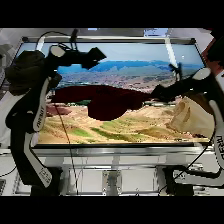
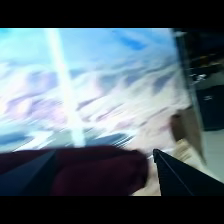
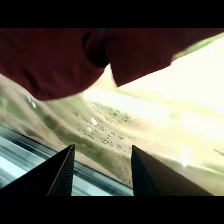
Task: Fold the shirts.
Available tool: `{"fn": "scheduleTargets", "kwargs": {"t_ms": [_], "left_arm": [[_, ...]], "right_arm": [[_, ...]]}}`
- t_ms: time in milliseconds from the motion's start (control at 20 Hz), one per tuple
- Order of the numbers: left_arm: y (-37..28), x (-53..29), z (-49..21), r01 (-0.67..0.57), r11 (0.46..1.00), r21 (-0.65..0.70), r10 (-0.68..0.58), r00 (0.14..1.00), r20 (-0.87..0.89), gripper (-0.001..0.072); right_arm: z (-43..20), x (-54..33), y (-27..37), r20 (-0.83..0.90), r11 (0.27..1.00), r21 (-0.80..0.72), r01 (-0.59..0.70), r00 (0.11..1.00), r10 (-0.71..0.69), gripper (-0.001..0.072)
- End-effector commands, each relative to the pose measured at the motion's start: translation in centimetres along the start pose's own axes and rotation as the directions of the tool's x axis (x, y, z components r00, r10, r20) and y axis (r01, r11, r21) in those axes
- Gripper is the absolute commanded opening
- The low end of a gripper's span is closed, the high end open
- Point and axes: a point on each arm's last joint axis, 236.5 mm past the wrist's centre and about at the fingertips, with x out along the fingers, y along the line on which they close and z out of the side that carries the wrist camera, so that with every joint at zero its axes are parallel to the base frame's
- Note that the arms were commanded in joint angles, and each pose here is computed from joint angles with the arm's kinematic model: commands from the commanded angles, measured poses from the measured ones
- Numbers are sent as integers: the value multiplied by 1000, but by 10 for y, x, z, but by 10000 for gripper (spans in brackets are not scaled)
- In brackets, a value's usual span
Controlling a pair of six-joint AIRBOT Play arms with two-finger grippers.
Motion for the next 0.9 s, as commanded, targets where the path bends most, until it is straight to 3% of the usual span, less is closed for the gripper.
{"fn": "scheduleTargets", "kwargs": {"t_ms": [0, 250, 400, 800, 850], "left_arm": [[112, -65, -30, -262, 960, -95, 240, 950, -199, 695], [194, -113, -33, -517, 854, -50, 495, 839, -226, 695], [221, -123, -37, -601, 799, -9, 581, 776, -244, 695], [245, -108, -53, -607, 794, -7, 578, 760, -298, 694], [246, -108, -54, -607, 794, -2, 579, 758, -301, 694]], "right_arm": [[-14, 78, 7, 47, 999, 1, 47, 998, -47, 407], [-35, 155, 37, 16, 996, 89, -15, 1000, 14, 408], [-32, 179, 45, 30, 978, 196, -73, 997, 68, 408], [1, 185, 41, 169, 947, 297, -123, 983, 75, 405], [4, 185, 43, 181, 938, 317, -139, 980, 84, 359]]}}
